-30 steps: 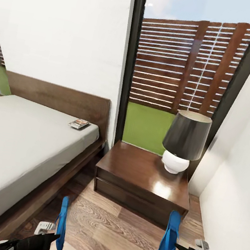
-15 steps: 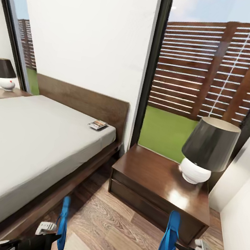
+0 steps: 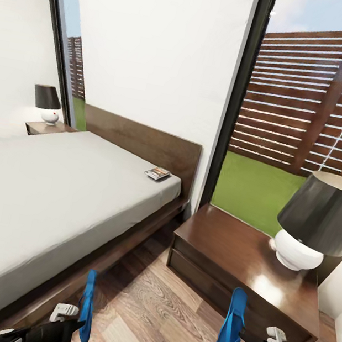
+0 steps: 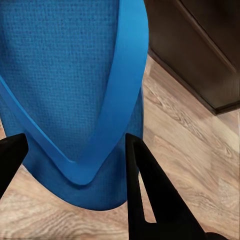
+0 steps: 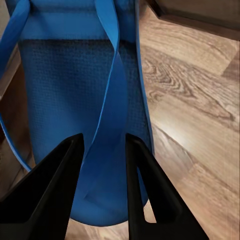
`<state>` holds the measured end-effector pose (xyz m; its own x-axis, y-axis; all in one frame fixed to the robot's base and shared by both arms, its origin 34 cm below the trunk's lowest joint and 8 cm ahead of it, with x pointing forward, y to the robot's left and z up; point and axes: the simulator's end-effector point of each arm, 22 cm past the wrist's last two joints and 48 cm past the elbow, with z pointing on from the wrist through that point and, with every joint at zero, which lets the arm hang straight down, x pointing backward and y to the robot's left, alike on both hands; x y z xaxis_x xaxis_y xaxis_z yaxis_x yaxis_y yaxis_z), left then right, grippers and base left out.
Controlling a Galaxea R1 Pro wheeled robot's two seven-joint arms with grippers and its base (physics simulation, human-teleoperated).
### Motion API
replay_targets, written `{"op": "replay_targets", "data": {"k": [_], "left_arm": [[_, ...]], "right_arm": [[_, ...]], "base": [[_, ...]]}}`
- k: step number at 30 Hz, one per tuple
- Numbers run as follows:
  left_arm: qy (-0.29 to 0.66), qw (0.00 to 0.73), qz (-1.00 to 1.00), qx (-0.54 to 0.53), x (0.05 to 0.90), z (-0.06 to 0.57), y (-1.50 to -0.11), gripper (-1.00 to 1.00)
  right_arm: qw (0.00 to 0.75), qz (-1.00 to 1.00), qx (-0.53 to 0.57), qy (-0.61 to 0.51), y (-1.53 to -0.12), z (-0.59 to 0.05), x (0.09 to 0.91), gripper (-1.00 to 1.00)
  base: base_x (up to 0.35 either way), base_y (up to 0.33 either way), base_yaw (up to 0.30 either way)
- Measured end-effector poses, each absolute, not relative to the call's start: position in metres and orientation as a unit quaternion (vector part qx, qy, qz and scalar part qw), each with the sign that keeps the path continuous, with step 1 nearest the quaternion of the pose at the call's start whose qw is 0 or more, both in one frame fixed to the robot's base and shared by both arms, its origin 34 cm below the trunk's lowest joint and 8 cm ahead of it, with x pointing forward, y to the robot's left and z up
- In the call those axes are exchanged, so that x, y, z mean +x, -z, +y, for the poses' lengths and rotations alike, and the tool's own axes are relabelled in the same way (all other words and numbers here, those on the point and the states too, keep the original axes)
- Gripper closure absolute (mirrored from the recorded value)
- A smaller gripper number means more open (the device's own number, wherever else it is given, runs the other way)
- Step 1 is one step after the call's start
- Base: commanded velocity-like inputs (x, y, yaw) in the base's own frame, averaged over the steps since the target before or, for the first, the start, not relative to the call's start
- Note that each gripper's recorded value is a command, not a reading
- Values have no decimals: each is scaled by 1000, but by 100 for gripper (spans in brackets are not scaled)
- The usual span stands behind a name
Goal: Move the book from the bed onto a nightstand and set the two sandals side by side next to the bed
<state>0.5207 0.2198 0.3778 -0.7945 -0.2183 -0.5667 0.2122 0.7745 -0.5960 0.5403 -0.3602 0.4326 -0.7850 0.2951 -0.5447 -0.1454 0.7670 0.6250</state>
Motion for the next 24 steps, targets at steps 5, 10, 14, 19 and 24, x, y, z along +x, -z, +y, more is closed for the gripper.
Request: {"op": "replay_targets", "data": {"k": [5,10,14,19,24], "left_arm": [[336,320,886,-2,520,220,-378,100],[336,320,886,-2,521,220,-378,100],[336,320,886,-2,520,220,-378,100],[337,320,886,-2,520,219,-377,100],[337,320,886,-1,520,218,-377,100]], "right_arm": [[326,882,43,-339,-433,-360,541,100],[326,882,43,-339,-433,-360,541,100],[326,882,43,-339,-433,-360,541,100],[326,882,43,-339,-433,-360,541,100],[326,882,43,-339,-433,-360,540,100]], "base": [[0,-149,281],[0,-17,72],[0,-34,4],[0,-214,0],[0,-254,0]]}}
